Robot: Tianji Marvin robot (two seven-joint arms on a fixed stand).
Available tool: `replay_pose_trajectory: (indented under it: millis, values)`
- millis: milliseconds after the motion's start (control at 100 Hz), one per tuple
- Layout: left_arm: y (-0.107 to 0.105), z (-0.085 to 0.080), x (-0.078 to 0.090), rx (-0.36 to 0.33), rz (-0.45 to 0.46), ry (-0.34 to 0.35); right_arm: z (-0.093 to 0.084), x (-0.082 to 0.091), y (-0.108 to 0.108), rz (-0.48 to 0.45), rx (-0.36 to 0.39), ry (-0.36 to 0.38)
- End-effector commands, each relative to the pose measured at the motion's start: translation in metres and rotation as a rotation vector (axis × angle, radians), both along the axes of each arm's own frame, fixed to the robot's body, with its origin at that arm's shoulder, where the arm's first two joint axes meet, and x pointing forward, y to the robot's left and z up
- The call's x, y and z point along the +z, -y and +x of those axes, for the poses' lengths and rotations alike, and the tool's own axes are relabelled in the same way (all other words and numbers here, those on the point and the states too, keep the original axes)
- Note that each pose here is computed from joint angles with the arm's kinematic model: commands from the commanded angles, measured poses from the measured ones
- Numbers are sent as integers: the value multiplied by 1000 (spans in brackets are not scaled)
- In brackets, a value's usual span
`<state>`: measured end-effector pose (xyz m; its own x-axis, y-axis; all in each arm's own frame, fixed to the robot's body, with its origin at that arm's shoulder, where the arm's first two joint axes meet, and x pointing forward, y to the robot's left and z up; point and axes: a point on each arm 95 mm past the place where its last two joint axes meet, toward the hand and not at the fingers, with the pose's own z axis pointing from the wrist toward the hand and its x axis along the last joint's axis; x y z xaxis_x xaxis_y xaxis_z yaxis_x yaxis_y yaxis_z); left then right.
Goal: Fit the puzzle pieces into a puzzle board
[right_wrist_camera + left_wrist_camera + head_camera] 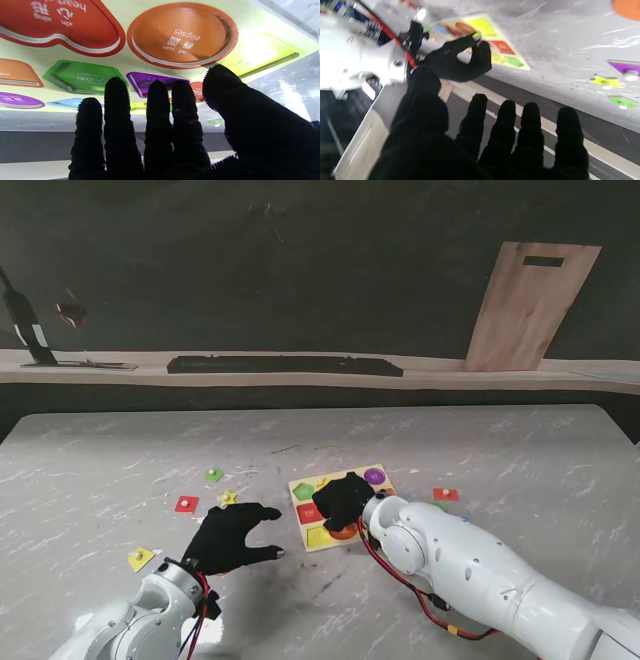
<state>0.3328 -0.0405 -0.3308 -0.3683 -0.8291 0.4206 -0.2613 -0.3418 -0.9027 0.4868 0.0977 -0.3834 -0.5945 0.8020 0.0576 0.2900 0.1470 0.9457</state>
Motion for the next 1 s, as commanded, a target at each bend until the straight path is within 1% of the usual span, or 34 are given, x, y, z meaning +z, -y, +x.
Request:
replay_pose_trajectory:
  millis: [0,100,180,260,330,410,540,690,780,990]
  values:
    - [6,5,1,-31,6,-8,-32,-44,0,-42,14,-108]
    - [18,11,-3,-61,86,-9,-31,-45,2,-34,-12,-110]
    - [27,17,-9,-84,143,6,-30,-45,3,-24,-29,-111]
    - [36,24,-13,-97,180,23,-31,-45,5,-15,-39,-109]
    - [44,29,-17,-107,214,21,-31,-44,6,-9,-42,-106]
    - [51,36,-22,-106,250,34,-32,-43,8,-1,-43,-100]
    - [63,48,-29,-85,287,66,-33,-41,11,7,-48,-93]
    - [75,61,-37,-69,315,54,-34,-40,14,9,-55,-90]
    - [82,67,-41,-72,333,49,-34,-40,15,10,-61,-88]
    - [91,77,-51,-97,458,54,-34,-40,16,20,-71,-87]
